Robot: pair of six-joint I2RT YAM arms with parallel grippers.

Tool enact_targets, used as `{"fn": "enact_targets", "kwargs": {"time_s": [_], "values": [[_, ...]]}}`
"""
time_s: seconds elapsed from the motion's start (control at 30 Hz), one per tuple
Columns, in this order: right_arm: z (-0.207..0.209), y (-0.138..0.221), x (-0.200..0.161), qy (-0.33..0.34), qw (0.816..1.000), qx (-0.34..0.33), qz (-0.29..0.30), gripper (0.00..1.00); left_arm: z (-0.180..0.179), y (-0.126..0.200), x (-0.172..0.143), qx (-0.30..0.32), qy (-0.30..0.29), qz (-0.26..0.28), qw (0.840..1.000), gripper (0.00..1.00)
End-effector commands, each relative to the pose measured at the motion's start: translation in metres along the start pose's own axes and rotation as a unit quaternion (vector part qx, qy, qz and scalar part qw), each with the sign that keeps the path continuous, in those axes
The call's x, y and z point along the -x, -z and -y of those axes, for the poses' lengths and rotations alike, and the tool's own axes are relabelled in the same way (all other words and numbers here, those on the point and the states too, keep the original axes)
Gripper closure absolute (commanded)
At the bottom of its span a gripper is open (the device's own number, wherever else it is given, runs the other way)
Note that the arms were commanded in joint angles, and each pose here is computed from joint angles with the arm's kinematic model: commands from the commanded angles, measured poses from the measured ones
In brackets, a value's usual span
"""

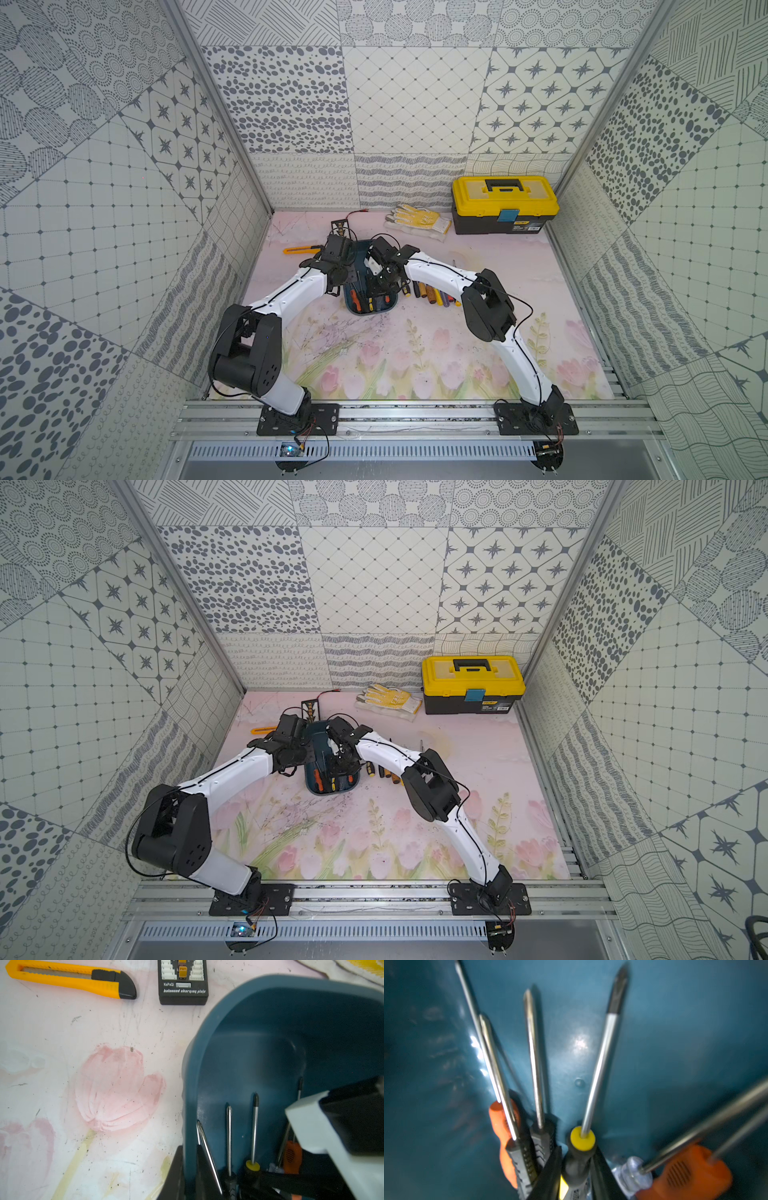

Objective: Take out the screwdriver from the storage box
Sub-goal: Pick up the screwdriver from the storage box.

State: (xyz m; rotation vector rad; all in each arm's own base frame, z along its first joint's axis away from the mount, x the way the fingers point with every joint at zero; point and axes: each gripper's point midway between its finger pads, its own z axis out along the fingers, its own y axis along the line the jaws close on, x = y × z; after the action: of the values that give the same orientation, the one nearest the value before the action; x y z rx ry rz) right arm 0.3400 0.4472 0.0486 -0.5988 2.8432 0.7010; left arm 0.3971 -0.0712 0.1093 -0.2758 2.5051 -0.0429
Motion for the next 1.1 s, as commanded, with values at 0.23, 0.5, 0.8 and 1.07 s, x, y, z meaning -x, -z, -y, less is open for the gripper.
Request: {"fn": "enact_targets", "kwargs": {"time_s": [0.23, 0.5, 0.8, 1.07], "values": [[0.005, 0.004, -0.008, 0.02, 0.999, -0.027, -0.006, 1.0, -0.002, 0.002, 0.018, 0.008, 0.009, 0.029, 0.999, 1.0], [-0.033, 0.051, 0.02, 0.05, 0.995, 0.04, 0.079, 1.0, -0.005, 0.004, 0.018, 0.014, 0.015, 0.029, 0.999, 1.0], [-0.053, 0.105, 0.037, 0.091, 0.982, 0.076, 0.146, 1.0, -0.009, 0.008, 0.018, 0.023, 0.016, 0.032, 0.999, 1.0], [-0.031, 0.141, 0.047, 0.099, 0.972, 0.077, 0.199, 1.0, -0.022, 0.011, 0.013, 0.054, 0.013, 0.025, 0.998, 1.0]]}}
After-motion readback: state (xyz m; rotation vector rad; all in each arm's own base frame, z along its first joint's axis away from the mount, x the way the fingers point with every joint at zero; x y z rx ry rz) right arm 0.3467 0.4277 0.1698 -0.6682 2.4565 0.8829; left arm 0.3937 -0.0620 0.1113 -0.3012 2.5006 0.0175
